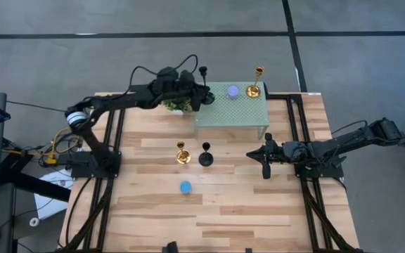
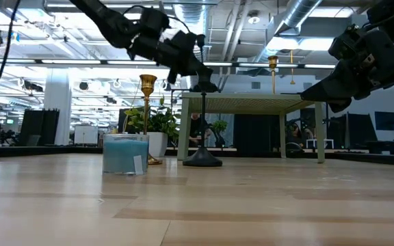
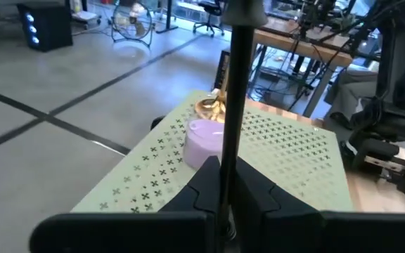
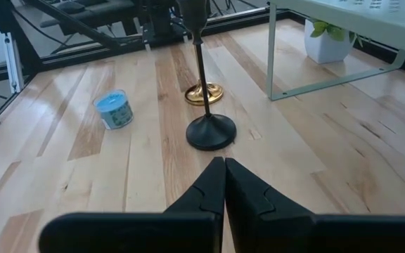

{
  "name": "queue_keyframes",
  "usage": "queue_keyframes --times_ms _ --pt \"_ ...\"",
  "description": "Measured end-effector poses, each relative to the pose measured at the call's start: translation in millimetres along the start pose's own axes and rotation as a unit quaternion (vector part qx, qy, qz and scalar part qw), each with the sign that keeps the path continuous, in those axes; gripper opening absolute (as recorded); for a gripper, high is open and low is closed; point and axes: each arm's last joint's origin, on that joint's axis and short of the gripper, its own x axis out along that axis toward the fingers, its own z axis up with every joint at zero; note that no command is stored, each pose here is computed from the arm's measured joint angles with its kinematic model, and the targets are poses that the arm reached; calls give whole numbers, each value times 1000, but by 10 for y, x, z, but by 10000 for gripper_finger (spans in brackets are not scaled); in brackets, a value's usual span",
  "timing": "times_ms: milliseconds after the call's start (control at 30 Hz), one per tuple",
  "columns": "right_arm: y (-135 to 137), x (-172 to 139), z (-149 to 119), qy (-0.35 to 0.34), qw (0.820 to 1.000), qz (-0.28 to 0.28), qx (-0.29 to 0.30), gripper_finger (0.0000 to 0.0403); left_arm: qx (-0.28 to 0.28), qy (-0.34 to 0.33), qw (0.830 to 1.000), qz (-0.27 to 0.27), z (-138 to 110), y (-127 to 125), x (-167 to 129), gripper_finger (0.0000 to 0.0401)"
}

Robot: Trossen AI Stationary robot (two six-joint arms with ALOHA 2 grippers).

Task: Pick & Place candle stick holders
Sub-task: Put the bottom black scented candle on the shelf

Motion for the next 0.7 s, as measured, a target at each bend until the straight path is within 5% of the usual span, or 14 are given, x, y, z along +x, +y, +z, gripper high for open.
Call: queue_keyframes --times_ms 700 --pt "-2 0 1 -1 1000 -2 -1 1 13 1 1000 0 42 274 291 15"
